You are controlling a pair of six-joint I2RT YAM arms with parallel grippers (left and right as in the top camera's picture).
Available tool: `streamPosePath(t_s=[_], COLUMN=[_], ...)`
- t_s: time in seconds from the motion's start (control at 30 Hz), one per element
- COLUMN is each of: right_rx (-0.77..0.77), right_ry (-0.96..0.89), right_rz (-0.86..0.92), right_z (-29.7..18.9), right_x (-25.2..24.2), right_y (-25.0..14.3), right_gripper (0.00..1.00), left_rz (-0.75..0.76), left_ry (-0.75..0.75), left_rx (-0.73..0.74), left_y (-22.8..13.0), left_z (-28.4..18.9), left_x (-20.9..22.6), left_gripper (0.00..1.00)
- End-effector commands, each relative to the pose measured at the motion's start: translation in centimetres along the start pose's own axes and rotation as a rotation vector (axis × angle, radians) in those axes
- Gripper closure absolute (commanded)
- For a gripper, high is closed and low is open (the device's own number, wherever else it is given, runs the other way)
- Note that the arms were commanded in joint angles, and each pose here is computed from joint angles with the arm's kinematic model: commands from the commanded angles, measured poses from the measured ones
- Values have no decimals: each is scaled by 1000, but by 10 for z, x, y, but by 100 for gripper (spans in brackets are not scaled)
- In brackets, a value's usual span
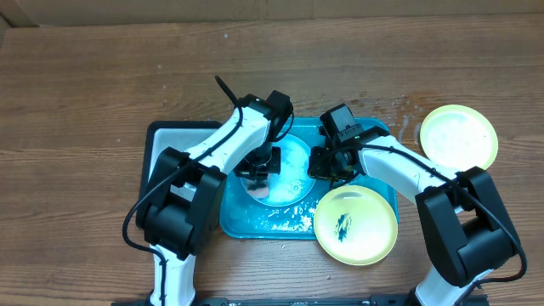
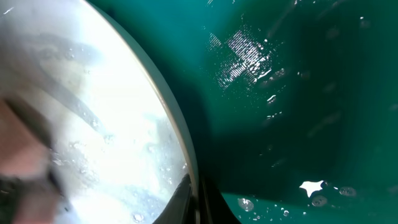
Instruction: Clean dirty plates on tray and stack at the side
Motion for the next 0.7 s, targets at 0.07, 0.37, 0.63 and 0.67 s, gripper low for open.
streamPosePath(t_s=[0.07, 0.37, 0.63, 0.67], right_rx=[11, 22, 34, 28], right_ry=[-61, -90, -120, -117], right_rz=[18, 14, -45, -63], right_z=[5, 5, -5, -10], right_x=[-16, -22, -22, -19], right_y=[-5, -8, -7, -4], right_gripper=[96, 96, 96, 96], left_rz=[-77, -86, -138, -151], left_ry=[154, 105, 230, 233], left_rx=[-162, -200, -133, -133], left_y=[42, 50, 21, 20], left_z=[-33, -91, -119, -122], left_x=[28, 23, 71, 77], left_gripper=[95, 96, 96, 96])
Point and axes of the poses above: each gripper's point midway between its finger pads, its own z axis out along the fingers, its own x axis along the line the jaws close on, y = z × x, the point moved 1 cm from there along -z, back along the fingers, and after that the axes turned 4 degrees about -z, right-handed, at the moved point
